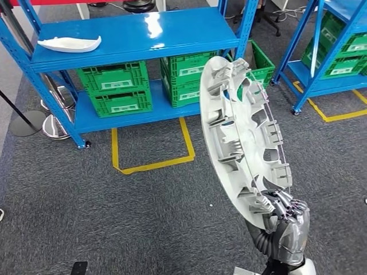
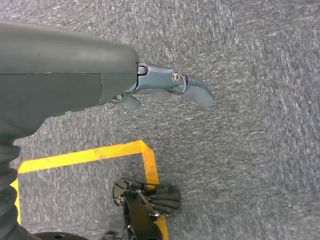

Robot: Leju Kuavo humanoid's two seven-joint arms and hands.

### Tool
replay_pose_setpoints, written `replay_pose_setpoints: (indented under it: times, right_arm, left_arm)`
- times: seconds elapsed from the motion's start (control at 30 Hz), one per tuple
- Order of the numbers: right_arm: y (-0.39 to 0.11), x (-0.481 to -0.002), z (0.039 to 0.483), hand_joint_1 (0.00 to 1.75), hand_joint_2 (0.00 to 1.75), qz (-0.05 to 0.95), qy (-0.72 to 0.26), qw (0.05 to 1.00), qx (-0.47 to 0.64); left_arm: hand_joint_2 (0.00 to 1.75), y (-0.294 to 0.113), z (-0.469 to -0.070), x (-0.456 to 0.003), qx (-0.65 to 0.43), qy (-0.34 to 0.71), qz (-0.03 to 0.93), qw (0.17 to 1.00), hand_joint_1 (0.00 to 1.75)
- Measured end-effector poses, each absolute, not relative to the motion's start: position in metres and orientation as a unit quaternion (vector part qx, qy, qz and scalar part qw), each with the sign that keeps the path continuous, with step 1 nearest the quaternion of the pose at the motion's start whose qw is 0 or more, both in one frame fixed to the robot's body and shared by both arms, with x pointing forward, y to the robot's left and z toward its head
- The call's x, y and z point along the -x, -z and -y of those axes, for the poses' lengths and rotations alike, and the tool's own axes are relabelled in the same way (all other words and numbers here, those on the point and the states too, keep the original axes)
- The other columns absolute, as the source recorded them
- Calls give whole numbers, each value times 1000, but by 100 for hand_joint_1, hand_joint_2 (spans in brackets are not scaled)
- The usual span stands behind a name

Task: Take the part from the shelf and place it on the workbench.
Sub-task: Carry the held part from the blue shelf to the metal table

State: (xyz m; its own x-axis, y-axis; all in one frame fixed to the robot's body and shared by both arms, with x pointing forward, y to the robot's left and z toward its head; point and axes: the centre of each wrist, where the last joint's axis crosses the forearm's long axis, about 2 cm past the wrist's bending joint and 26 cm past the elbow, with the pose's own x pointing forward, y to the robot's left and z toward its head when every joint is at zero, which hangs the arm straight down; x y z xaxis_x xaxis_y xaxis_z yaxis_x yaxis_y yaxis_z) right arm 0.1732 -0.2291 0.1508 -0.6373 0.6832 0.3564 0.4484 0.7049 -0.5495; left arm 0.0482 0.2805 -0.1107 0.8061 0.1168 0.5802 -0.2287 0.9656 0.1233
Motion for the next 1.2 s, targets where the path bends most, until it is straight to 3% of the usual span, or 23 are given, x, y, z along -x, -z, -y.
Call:
replay_pose_setpoints:
  times: [1.2]
  right_arm:
    - [-153, -150, 250, 175, 175, 864, -186, 274, 378]
  left_arm:
    - [175, 110, -273, -50, -77, -108, 309, 942, 0]
